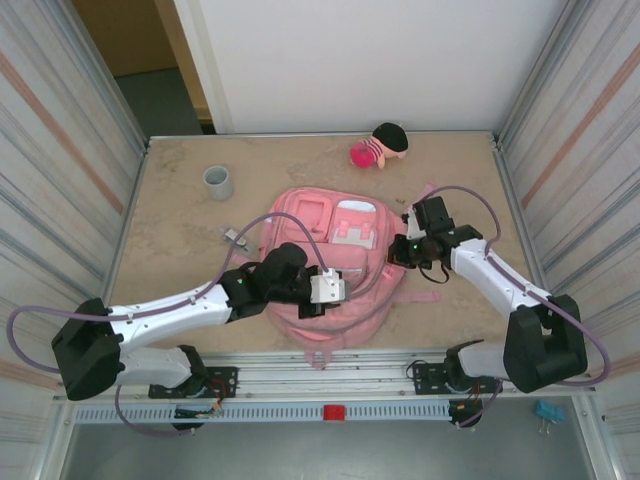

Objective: Pack books, pencil case, and school supplies into a backpack

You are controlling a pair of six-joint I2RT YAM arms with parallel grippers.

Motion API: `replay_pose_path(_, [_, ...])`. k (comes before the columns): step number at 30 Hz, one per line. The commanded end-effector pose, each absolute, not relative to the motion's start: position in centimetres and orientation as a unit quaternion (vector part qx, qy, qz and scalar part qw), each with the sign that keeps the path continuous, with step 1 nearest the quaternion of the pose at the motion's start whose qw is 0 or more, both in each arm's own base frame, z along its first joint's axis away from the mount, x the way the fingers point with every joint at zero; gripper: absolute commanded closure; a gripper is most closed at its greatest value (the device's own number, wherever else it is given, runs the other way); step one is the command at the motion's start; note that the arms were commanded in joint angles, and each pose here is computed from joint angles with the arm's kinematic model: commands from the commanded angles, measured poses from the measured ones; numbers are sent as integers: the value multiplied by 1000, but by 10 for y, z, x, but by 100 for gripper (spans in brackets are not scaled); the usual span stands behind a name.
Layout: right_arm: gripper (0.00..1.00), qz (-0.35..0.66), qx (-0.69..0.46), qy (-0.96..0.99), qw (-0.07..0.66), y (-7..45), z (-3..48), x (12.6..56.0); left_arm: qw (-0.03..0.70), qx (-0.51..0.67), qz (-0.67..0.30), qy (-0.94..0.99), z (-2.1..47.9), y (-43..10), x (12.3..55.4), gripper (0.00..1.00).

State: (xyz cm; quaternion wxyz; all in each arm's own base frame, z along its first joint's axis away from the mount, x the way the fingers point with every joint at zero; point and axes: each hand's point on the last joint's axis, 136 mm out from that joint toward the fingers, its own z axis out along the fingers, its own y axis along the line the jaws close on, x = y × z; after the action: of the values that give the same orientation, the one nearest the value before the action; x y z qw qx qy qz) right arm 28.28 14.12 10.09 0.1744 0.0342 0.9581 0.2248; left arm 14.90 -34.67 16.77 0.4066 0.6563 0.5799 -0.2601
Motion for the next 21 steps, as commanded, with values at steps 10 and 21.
replay_pose_path(10, [100, 212, 71, 935, 277, 113, 128, 327, 404, 660, -283, 566, 180, -348, 137, 100])
replay_pose_path(21, [100, 222, 82, 930, 281, 106, 129, 344, 408, 655, -311, 554, 191, -363, 133, 100])
